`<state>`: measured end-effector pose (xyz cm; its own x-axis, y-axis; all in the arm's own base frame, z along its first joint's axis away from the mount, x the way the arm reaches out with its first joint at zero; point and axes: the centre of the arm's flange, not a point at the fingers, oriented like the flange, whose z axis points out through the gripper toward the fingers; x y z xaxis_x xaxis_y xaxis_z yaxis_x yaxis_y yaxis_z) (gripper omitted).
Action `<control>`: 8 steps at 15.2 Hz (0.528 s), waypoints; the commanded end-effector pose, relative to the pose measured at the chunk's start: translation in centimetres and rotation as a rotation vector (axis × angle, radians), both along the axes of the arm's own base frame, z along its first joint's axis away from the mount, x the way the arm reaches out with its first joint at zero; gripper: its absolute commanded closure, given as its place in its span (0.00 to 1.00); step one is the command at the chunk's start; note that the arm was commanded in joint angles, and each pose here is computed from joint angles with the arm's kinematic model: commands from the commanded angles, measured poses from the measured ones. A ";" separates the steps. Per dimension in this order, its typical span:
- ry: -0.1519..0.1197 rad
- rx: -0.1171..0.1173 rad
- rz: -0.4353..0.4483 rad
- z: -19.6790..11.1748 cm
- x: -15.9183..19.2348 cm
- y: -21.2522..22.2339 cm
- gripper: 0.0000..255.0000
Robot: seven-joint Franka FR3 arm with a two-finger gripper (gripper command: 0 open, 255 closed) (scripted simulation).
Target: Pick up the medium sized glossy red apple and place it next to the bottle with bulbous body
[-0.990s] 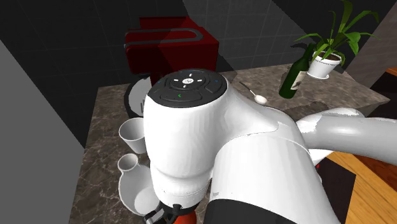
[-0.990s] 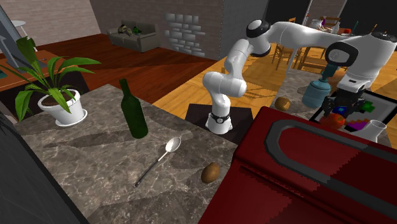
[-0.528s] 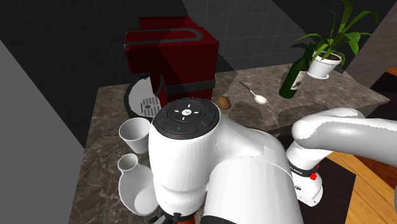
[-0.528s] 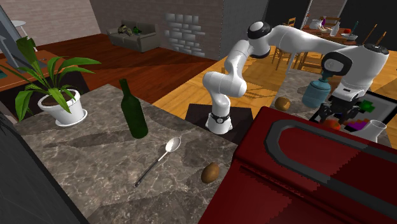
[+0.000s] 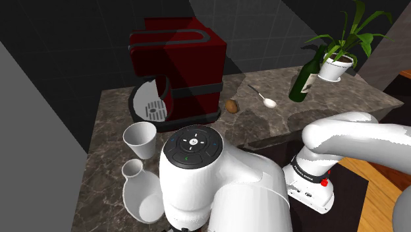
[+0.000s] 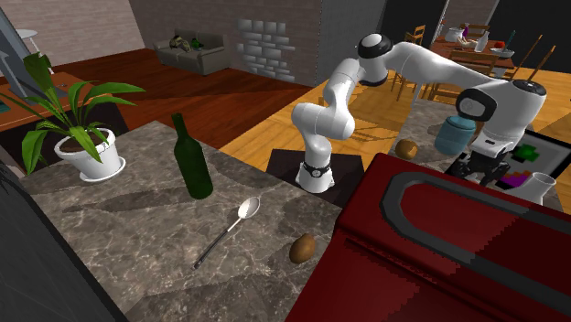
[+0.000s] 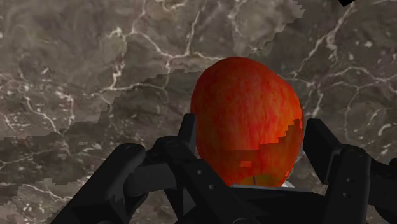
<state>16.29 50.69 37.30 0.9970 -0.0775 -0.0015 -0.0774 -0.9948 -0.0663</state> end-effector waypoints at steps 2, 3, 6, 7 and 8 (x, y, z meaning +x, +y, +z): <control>0.000 0.000 0.000 -0.4 0.0 -0.1 1.00; 0.000 0.000 0.000 -0.4 0.0 -0.1 1.00; 0.000 0.000 0.000 -0.4 0.0 -0.1 1.00; 0.000 0.000 0.000 -0.4 0.0 -0.1 1.00; 0.000 0.000 0.000 -0.4 0.0 -0.1 0.00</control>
<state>16.29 50.64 36.94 0.9970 -0.0776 -0.0015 -0.0775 -0.9948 -0.0666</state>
